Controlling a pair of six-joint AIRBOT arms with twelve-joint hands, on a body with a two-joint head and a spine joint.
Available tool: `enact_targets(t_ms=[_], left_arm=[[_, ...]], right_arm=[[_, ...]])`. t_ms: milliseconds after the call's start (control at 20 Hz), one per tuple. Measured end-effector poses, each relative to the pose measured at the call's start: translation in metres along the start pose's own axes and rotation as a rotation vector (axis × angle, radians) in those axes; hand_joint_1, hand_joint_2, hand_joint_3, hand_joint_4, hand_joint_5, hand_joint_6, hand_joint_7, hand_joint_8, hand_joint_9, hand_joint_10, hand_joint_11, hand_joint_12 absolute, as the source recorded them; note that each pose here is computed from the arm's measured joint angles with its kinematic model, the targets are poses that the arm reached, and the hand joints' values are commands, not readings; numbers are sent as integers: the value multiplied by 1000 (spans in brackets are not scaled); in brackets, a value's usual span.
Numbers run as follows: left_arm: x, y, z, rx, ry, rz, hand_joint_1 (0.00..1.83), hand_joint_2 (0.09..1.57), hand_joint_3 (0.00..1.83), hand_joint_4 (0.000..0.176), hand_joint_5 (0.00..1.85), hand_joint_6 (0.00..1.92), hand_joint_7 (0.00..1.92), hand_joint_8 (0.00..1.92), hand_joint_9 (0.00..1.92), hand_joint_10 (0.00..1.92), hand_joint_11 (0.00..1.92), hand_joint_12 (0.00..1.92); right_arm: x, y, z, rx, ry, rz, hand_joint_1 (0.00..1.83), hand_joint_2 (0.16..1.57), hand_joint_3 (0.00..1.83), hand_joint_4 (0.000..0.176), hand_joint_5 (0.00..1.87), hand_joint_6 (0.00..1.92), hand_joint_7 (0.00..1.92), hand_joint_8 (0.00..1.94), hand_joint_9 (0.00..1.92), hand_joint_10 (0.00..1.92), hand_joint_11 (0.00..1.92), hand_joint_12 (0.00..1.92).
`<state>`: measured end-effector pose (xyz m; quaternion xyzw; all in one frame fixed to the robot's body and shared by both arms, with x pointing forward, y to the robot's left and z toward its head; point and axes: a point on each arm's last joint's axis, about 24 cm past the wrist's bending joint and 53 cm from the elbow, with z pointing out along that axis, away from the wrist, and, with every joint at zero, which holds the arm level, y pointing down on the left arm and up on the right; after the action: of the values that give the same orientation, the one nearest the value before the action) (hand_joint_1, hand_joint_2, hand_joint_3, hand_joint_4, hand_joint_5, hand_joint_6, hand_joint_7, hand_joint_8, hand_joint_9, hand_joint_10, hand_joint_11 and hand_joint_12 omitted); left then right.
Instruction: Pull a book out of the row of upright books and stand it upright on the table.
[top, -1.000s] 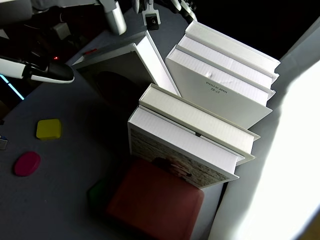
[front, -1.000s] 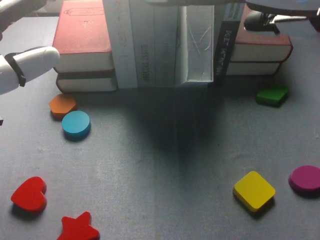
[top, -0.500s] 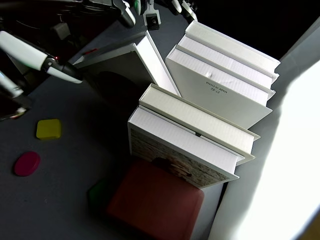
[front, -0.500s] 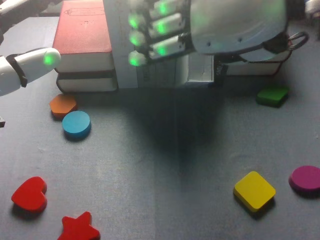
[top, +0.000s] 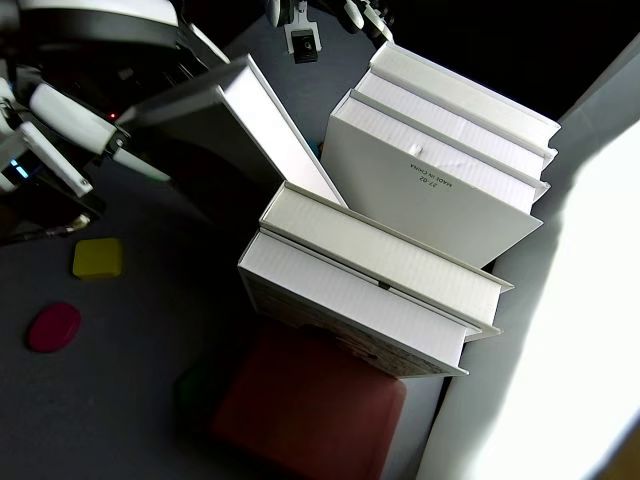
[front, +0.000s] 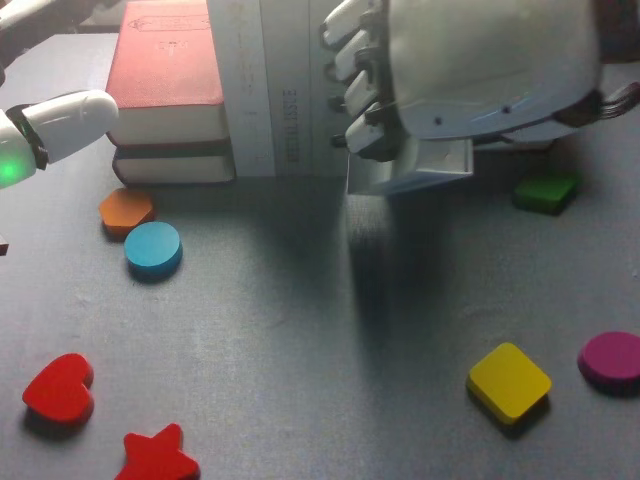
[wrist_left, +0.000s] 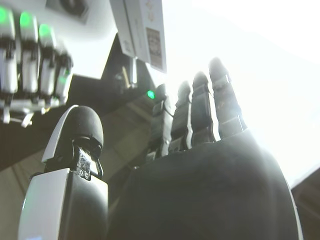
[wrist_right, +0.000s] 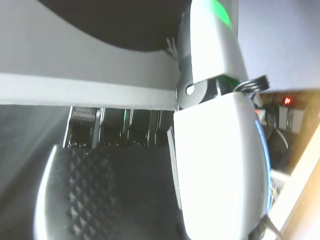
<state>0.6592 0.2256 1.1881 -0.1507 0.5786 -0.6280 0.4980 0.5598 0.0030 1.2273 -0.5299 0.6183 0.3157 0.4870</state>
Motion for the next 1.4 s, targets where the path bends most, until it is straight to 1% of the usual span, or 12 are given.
enact_targets(t_ms=[50, 100, 150, 200, 250, 300, 550, 600, 950, 1050, 1300, 1400], left_arm=[[1, 0, 0, 0, 1, -2, 400, 1356, 0, 2, 175, 1, 69, 1, 74, 5, 0, 331], [1, 1, 0, 1, -2, -6, 425, 1358, 0, 1, 170, 0, 51, 1, 40, 3, 0, 157], [3, 2, 0, -1, 0, -9, 275, 1356, 2, 46, 161, 0, 46, 0, 36, 1, 0, 196], [4, 3, 0, -2, 0, -14, 275, 1356, 2, 46, 161, 0, 46, 0, 36, 1, 0, 196], [6, 4, -1, -6, 7, -13, 282, 1359, 0, 57, 145, 2, 18, 4, 1, 0, 0, 20], [7, 5, -1, -6, 8, -13, 289, 1355, 0, 64, 143, 3, 15, 5, 0, 0, 2, 5], [4, 4, -1, -4, -3, -16, 341, 1348, 0, 62, 153, 2, 19, 2, 0, 0, 0, 0], [4, 4, -1, -4, -3, -15, 348, 1348, 0, 42, 157, 4, 30, 5, 0, 0, 0, 0], [3, 4, -1, -4, -2, -11, 354, 1346, 0, 65, 148, 0, 12, 0, 0, 0, 0, 0], [3, 4, -1, -4, -1, -11, 372, 1346, 0, 69, 150, 1, 9, 1, 0, 0, 0, 0], [3, 5, 1, -2, -3, -12, 366, 1350, 2, 57, 161, 5, 18, 5, 0, 0, 0, 0], [3, 5, 1, -2, -5, -13, 365, 1352, 3, 57, 161, 5, 18, 5, 0, 0, 0, 0]], right_arm=[[-2, 4, -5, -8, -6, -4, 1164, 1298, 0, 0, 764, 1269, 585, 1764, 569, 1849, 551, 1919], [-5, 10, -9, -26, -18, 8, 1178, 1286, 0, 0, 789, 1196, 619, 1768, 637, 1906, 684, 1921], [-6, 17, -12, -48, -22, 7, 1178, 1285, 0, 0, 791, 1192, 620, 1767, 641, 1908, 689, 1921], [-5, 22, -14, -67, -21, 17, 1178, 1285, 0, 0, 791, 1192, 620, 1767, 641, 1908, 689, 1921], [-6, 27, -16, -84, -24, 21, 1178, 1285, 0, 0, 791, 1190, 621, 1766, 641, 1908, 690, 1921], [-9, 30, -19, -97, -30, 25, 1179, 1285, 0, 0, 792, 1190, 621, 1766, 641, 1908, 690, 1921], [-19, 45, -32, -152, -61, 51, 1179, 1285, 0, 0, 792, 1189, 621, 1765, 642, 1908, 690, 1921], [-23, 52, -36, -175, -69, 47, 1179, 1285, 0, 0, 792, 1189, 621, 1765, 642, 1908, 690, 1921], [-29, 78, -54, -286, -89, 107, 1179, 1285, 0, 0, 793, 1188, 622, 1765, 642, 1908, 690, 1921], [-29, 73, -56, -283, -90, 140, 1179, 1285, 0, 0, 793, 1188, 622, 1765, 642, 1908, 690, 1921], [-22, 29, -50, -206, -74, 314, 1179, 1286, 0, 0, 793, 1188, 622, 1764, 642, 1908, 690, 1921], [-22, 20, -49, -198, -82, 365, 1180, 1286, 0, 0, 793, 1188, 622, 1764, 642, 1908, 690, 1921]])
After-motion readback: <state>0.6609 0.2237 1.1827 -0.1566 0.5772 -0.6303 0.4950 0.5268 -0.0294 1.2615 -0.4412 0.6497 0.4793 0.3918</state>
